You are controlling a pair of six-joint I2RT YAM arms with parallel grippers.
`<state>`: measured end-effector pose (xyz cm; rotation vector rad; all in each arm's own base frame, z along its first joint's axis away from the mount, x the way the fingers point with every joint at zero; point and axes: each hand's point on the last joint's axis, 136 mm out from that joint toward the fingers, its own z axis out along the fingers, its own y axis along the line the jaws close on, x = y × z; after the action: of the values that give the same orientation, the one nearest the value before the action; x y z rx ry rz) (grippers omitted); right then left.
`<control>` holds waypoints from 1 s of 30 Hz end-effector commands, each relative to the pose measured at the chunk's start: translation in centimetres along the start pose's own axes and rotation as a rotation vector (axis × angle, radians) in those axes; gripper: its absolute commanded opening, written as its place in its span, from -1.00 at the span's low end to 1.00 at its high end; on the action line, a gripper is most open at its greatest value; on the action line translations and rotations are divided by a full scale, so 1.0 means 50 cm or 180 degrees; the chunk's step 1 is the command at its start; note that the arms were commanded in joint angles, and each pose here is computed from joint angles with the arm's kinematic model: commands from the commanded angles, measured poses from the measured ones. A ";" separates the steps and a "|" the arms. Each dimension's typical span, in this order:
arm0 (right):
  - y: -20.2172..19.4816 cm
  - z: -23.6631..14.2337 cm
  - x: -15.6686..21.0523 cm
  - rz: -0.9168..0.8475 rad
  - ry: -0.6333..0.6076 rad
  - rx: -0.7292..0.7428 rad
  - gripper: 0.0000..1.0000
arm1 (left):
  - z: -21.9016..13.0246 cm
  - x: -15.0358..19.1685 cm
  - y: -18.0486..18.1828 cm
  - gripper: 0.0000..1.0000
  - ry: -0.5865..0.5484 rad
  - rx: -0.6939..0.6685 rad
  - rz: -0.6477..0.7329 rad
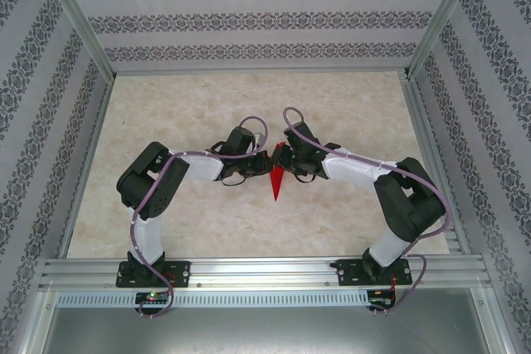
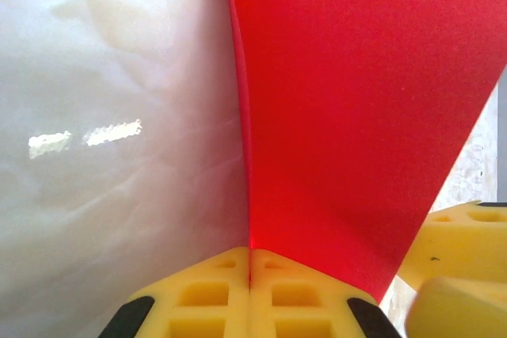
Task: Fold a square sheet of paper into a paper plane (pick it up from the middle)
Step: Move a paper plane to the center of the table.
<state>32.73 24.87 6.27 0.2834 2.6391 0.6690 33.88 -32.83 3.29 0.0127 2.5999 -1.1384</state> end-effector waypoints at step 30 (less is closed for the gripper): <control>0.017 0.021 0.066 -0.0355 0.0320 -0.0426 -0.14 | -0.007 -0.026 0.018 -1.00 -0.0049 0.0367 -0.0268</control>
<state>30.31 25.70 3.57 0.1450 2.7079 0.7727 34.72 -31.65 2.82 -0.0816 2.5775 -1.2588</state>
